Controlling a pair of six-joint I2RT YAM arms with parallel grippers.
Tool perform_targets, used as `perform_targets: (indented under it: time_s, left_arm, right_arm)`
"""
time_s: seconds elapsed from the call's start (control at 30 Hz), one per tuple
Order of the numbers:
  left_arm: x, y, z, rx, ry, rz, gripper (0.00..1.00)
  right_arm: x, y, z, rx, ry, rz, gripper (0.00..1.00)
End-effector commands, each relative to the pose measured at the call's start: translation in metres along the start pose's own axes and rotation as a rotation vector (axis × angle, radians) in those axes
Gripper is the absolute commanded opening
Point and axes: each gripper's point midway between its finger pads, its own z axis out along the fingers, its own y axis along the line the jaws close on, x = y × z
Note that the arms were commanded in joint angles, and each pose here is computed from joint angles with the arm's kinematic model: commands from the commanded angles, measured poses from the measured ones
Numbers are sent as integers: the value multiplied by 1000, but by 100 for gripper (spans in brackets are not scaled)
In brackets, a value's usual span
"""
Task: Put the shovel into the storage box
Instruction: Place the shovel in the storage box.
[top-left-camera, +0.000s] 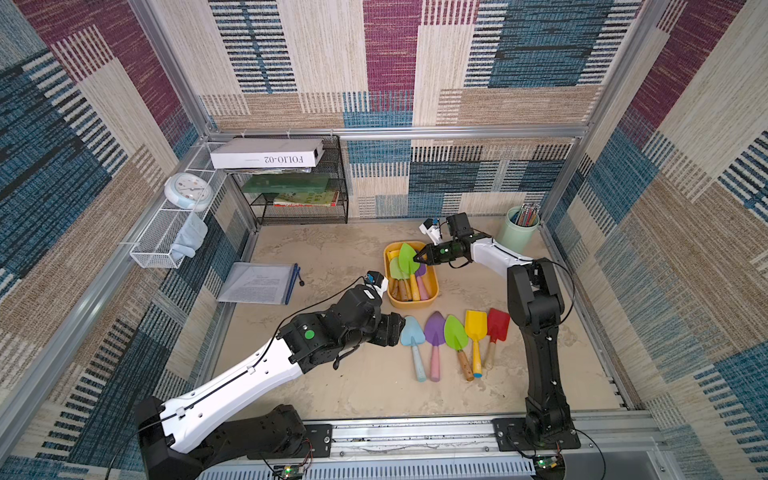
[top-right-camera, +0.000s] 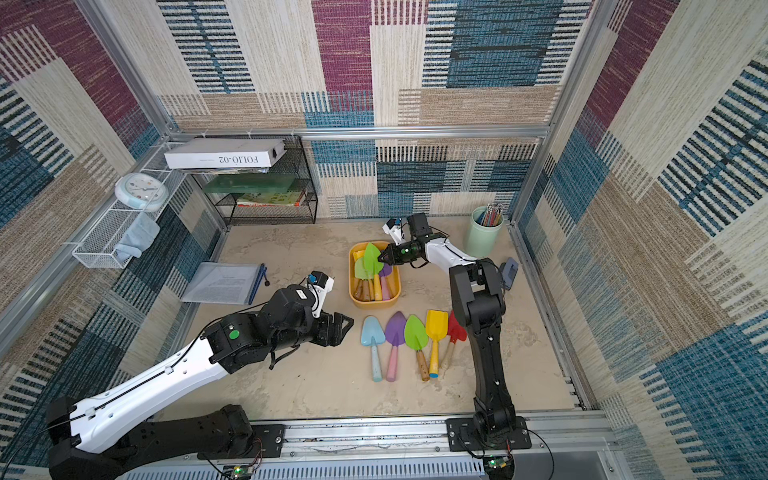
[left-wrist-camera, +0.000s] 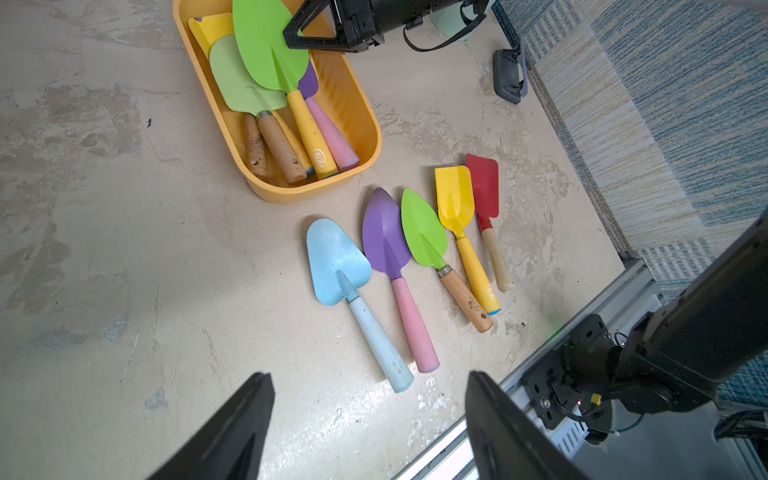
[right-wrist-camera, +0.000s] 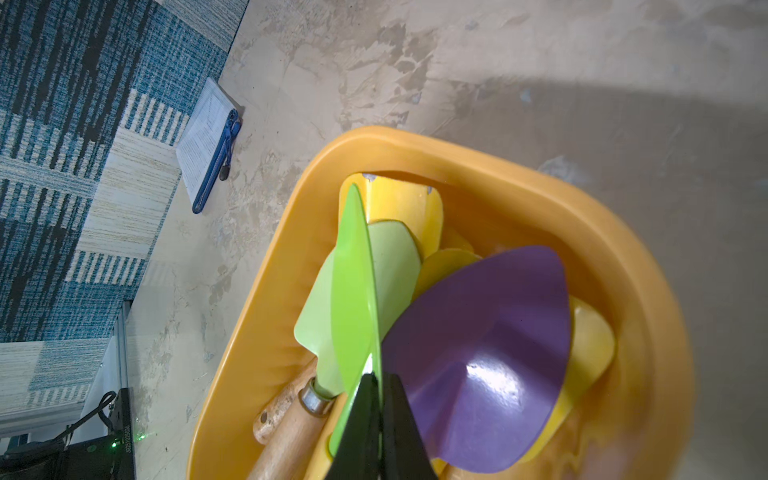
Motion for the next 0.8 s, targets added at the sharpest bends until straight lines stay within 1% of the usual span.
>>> perform_targets:
  time_s: [0.0, 0.07, 0.27, 0.37, 0.6, 0.77]
  left_arm:
    - [-5, -2, 2, 5, -16, 5, 77]
    - [-3, -2, 4, 4, -7, 1, 77]
    - [0, -2, 9, 4, 11, -4, 77]
    - [1, -2, 10, 3, 15, -5, 77]
    - [3, -2, 11, -1, 27, -11, 77]
    - [5, -2, 13, -3, 35, -19, 77]
  right_arm:
    - [0, -3, 3, 5, -8, -14, 0]
    - [2, -5, 4, 11, -3, -8, 0]
    - [7, -10, 6, 23, 8, 4, 18]
    - [6, -10, 5, 31, 9, 4, 25]
    - [4, -11, -1, 68, 11, 1, 34]
    - [0, -9, -14, 122, -2, -8, 39]
